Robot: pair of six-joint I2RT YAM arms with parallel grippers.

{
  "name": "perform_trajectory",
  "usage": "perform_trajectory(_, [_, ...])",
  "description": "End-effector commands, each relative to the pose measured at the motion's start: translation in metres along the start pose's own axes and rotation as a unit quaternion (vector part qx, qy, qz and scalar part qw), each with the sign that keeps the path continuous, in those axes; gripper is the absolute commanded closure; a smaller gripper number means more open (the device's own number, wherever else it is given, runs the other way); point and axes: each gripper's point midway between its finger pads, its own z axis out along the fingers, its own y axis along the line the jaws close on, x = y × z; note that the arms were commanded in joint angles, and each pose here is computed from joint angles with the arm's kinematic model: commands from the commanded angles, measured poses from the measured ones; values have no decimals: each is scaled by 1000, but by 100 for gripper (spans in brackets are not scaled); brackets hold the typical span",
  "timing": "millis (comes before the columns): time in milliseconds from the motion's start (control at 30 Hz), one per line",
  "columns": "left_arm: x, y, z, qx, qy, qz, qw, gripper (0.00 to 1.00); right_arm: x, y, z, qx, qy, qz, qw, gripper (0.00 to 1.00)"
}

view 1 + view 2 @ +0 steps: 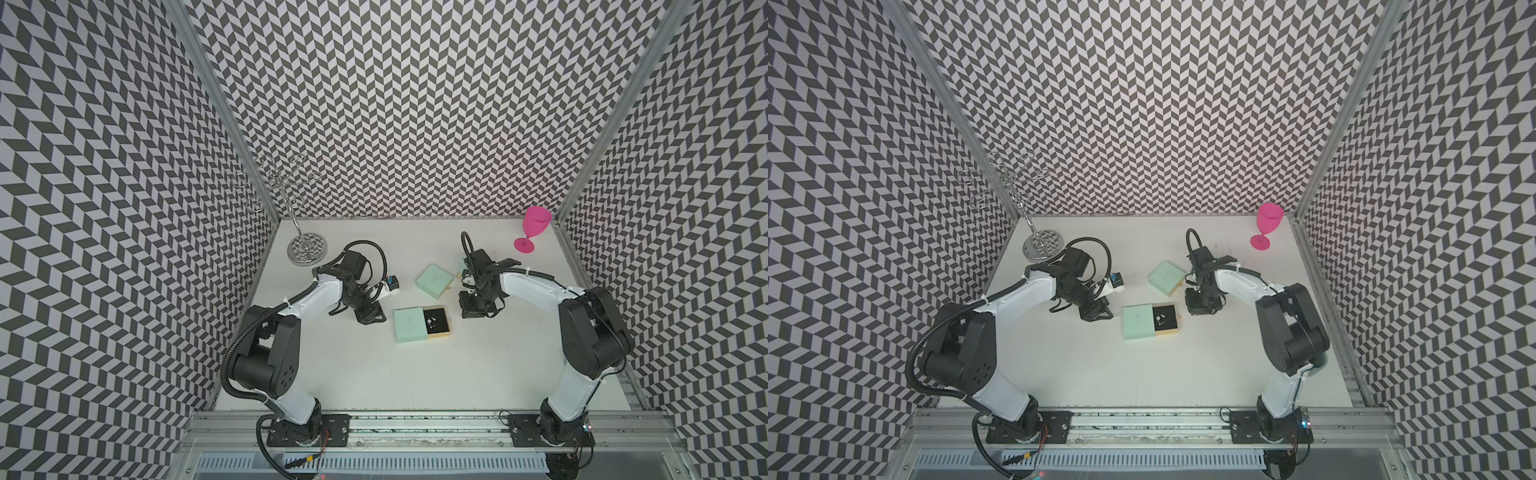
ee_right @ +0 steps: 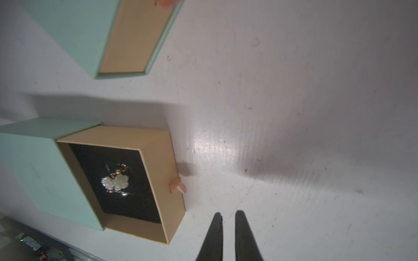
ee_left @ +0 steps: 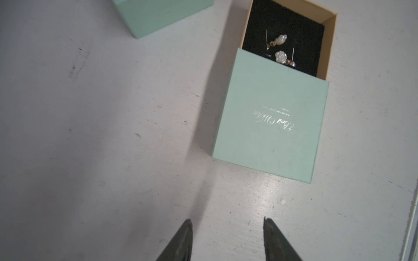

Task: Place the earrings into the drawer-style jewelry box
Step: Close the drawer of the jewelry box.

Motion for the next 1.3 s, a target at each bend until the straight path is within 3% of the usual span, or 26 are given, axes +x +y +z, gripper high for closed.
perform_trajectory(0, [7,-17,0,21,10,17,1000,38,-6,11,11,-36,-13,-9,999,87])
perform_trajectory(67, [8,-23,2,35,13,20,999,32,-3,11,17,-44,-11,-8,999,87])
perform_trajectory(200, [7,-25,6,39,16,23,999,31,3,14,25,-60,-3,-5,998,86])
perform_trajectory(500, [8,-5,15,-18,10,28,999,40,6,16,22,-71,-7,0,997,86])
perform_trajectory(867, [-2,11,32,-17,9,24,1000,56,5,23,22,-88,-2,0,996,87])
perform_trajectory(1267, [-10,2,45,-1,9,38,999,57,1,38,18,-104,1,-10,995,87])
